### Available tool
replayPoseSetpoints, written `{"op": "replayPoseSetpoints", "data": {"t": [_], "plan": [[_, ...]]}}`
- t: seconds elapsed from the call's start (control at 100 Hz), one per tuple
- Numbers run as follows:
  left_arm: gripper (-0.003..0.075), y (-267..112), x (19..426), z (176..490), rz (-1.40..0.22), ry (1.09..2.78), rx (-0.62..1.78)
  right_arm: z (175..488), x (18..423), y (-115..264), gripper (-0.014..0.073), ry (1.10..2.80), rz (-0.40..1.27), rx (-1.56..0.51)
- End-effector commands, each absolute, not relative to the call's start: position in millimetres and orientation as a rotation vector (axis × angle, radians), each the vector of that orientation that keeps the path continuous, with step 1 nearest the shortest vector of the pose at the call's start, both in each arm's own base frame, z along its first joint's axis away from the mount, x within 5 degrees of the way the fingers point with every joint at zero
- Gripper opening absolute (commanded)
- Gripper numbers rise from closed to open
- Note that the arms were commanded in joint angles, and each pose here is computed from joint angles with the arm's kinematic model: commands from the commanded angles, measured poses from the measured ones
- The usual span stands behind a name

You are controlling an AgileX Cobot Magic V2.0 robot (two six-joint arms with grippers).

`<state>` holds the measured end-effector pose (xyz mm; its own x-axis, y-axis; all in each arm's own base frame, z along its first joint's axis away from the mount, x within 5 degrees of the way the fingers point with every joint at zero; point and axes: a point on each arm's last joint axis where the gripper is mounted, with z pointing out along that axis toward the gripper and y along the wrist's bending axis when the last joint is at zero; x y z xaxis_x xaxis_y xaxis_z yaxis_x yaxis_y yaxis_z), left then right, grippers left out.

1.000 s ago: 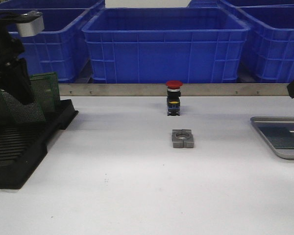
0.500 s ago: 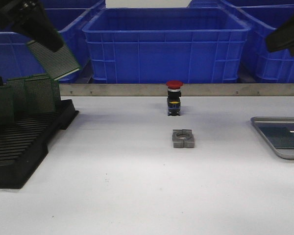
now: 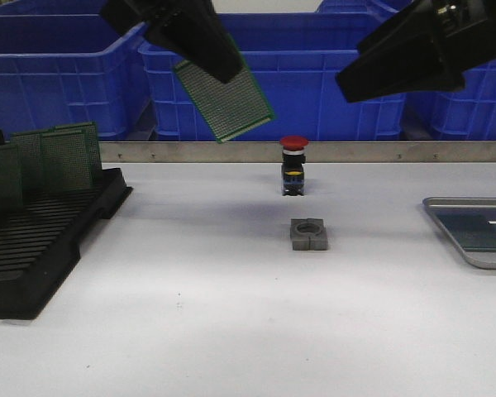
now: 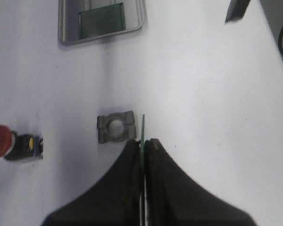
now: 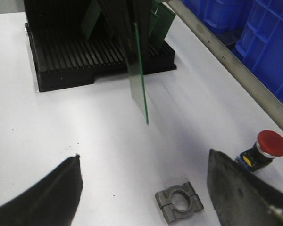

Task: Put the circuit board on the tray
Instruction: 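Grasp the second board's free edge with the right gripper, then release the left gripper and carry the board toward the tray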

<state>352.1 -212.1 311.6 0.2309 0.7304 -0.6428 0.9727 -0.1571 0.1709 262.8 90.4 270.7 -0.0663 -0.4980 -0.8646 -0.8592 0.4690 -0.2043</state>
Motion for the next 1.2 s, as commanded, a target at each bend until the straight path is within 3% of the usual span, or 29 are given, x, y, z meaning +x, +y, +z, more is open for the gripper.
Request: {"op": "replayPoseSetpoints", "data": {"t": [0.0,0.18,0.35,0.47,0.63,0.77,0.86,1.03,1.1,1.19], "plan": [[-0.0020,-229.7,322.8,346.5,-0.643,1.429,1.969,287.3,260.5,101.7,0.0566,1.643,0.474,-1.156],[-0.0020,-250.4,307.0,346.5,-0.672,1.369,2.023,270.8,266.1,116.1,0.0566,1.684,0.500,-1.186],[-0.0020,-253.8,304.5,347.9,-0.699,1.357,2.012,262.6,276.2,119.1,0.0525,1.732,0.579,-1.062],[-0.0020,-254.8,303.9,349.0,-0.718,1.352,1.999,258.3,278.9,121.5,0.0314,1.740,0.635,-1.033],[-0.0020,-254.4,304.6,347.6,-0.708,1.356,2.008,257.0,279.2,122.3,-0.0118,1.741,0.649,-1.032],[-0.0005,-254.0,306.3,346.7,-0.697,1.366,2.002,256.9,279.4,122.1,-0.0106,1.744,0.647,-1.029],[0.0101,-253.0,307.1,346.6,-0.704,1.394,1.989,256.6,279.2,122.0,-0.0106,1.748,0.651,-1.024],[0.0470,-243.0,320.5,352.5,-0.607,1.415,1.938,250.7,281.3,117.2,-0.0106,1.841,0.650,-0.925],[0.0534,-236.2,326.8,357.8,-0.567,1.421,1.917,244.1,284.6,111.0,-0.0106,1.928,0.606,-0.826],[0.0531,-227.4,332.8,362.9,-0.550,1.437,1.890,232.2,289.7,97.5,-0.0106,2.046,0.526,-0.670]]}}
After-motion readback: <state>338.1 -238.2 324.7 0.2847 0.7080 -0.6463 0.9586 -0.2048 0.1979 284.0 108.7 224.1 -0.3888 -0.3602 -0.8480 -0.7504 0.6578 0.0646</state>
